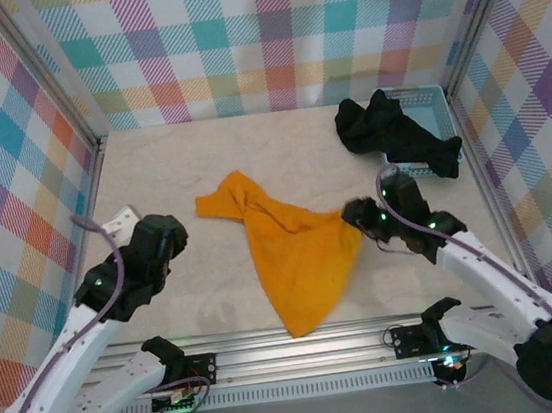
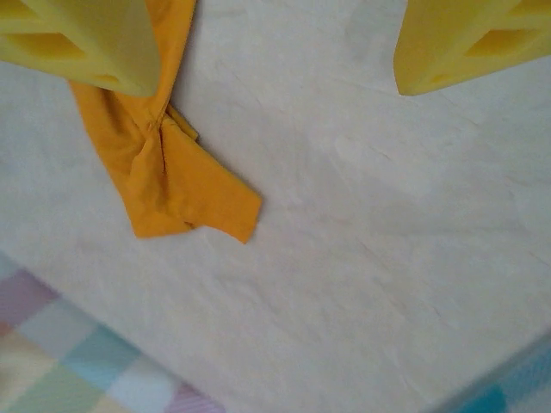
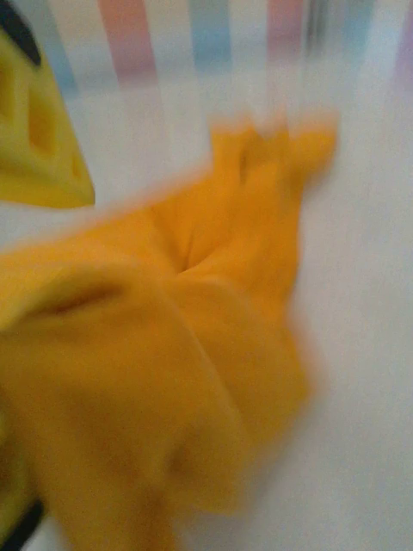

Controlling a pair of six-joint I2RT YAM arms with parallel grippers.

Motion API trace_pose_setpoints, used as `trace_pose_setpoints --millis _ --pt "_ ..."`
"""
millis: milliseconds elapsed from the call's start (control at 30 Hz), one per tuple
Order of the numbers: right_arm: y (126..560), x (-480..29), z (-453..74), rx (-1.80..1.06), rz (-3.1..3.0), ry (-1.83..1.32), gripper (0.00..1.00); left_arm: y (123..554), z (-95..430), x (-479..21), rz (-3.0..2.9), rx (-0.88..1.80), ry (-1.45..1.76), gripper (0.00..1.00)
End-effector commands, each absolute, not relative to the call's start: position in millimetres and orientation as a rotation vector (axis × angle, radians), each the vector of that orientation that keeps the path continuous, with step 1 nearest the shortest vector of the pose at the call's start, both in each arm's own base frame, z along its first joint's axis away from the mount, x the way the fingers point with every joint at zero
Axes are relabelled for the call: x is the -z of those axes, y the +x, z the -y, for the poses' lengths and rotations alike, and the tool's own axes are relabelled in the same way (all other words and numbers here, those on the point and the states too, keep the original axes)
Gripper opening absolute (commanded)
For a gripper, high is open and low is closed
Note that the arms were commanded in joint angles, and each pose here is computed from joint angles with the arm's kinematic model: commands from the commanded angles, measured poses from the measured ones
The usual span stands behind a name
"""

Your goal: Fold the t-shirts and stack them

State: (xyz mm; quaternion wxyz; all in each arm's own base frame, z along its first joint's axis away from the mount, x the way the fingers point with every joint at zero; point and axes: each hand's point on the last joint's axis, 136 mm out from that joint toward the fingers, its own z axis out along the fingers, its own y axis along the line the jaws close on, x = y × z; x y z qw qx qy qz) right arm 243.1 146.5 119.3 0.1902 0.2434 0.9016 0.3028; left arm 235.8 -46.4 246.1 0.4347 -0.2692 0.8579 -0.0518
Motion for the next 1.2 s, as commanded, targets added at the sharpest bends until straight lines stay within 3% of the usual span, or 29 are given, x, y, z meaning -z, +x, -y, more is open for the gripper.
trace_pose_setpoints --millis 0,167,433,633,833,933,1033,1133,1167 --pt "207.0 -81.9 -114.6 -0.659 -2.656 0.826 0.58 248.4 88.5 -226.6 -2.238 0.296 -0.573 0.71" --pt "200.7 -108.9 -103.8 -0.448 -2.641 0.498 0.66 258.4 132.5 -182.3 -2.431 0.394 -0.49 0.66" --pt "158.0 -100.0 -194.9 -0.193 -2.696 -0.247 0.67 274.8 141.3 -121.2 -2.595 0.35 -0.656 0.62" --pt "113.2 -69.2 -293.2 -0.261 -2.691 -0.76 0.68 296.9 115.9 -106.9 -2.592 0.457 -0.873 0.62" --pt "86.9 -35.7 -336.9 -0.439 -2.781 -0.91 0.63 300.4 113.9 -109.5 -2.591 0.46 -0.874 0.61" --pt "81.9 -25.1 -341.8 -0.397 -2.83 -0.969 0.53 298.2 110.5 -106.6 -2.593 0.437 -0.877 0.61" --pt "82.3 -5.9 -330.8 -0.242 -2.895 -0.987 0.32 299.8 109.5 -104.8 -2.587 0.431 -0.878 0.63" --pt "96.4 -14.2 -318.0 -0.208 -2.849 -0.909 0.0 315.5 110.6 -101.7 -2.57 0.449 -0.866 0.76" --pt "104.0 -25.4 -314.2 -0.218 -2.819 -0.877 0.0 324.6 110.4 -96.5 -2.571 0.463 -0.885 0.77"
